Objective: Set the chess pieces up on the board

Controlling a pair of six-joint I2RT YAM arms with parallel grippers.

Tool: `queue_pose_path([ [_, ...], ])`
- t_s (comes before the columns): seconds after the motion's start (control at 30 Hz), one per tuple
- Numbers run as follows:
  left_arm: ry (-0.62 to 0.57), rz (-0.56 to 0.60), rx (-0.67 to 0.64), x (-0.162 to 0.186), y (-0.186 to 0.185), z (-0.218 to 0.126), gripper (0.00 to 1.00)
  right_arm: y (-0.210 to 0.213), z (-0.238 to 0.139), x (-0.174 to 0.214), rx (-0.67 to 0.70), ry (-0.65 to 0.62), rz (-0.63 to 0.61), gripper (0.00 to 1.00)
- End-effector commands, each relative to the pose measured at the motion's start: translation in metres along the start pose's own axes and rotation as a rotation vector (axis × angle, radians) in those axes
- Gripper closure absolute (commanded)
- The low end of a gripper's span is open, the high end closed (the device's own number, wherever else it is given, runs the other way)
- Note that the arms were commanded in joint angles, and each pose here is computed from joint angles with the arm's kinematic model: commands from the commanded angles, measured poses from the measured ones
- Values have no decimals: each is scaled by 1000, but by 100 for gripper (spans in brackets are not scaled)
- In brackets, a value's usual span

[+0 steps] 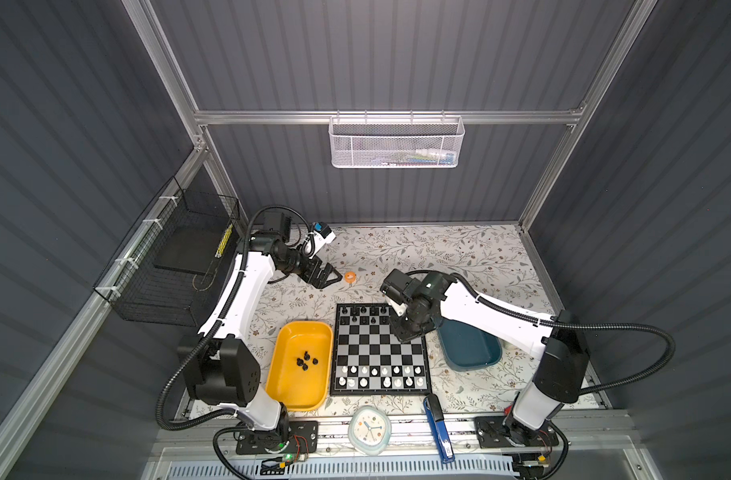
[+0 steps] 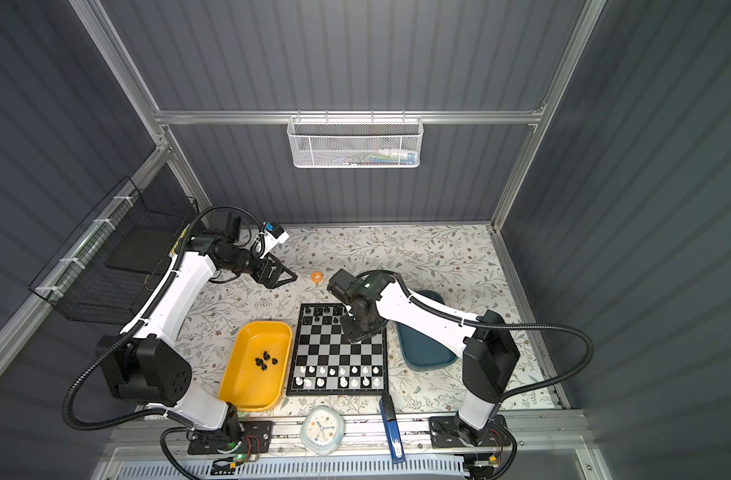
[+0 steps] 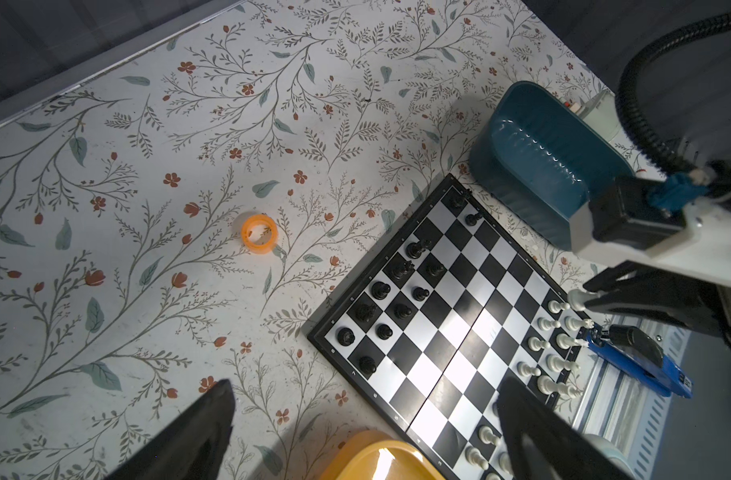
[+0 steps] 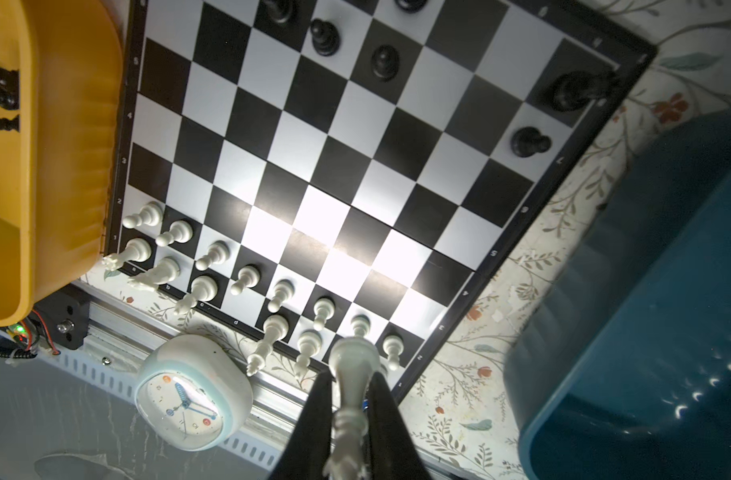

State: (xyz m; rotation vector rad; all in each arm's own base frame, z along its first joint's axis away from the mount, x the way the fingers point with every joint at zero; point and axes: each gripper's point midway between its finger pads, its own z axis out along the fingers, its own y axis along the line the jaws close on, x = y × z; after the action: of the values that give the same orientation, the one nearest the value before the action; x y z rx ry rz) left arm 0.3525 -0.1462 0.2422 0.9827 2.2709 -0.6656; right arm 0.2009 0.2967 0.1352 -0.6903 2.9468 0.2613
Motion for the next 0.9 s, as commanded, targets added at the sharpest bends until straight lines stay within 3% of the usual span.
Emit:
queue_pose_path([
  [0.0, -38, 7, -40, -5, -5, -12, 0, 18, 0, 2, -11, 2, -14, 82],
  [0.87, -90, -2, -118, -5, 1, -26, 1, 76, 43, 38, 45, 94, -197, 82],
])
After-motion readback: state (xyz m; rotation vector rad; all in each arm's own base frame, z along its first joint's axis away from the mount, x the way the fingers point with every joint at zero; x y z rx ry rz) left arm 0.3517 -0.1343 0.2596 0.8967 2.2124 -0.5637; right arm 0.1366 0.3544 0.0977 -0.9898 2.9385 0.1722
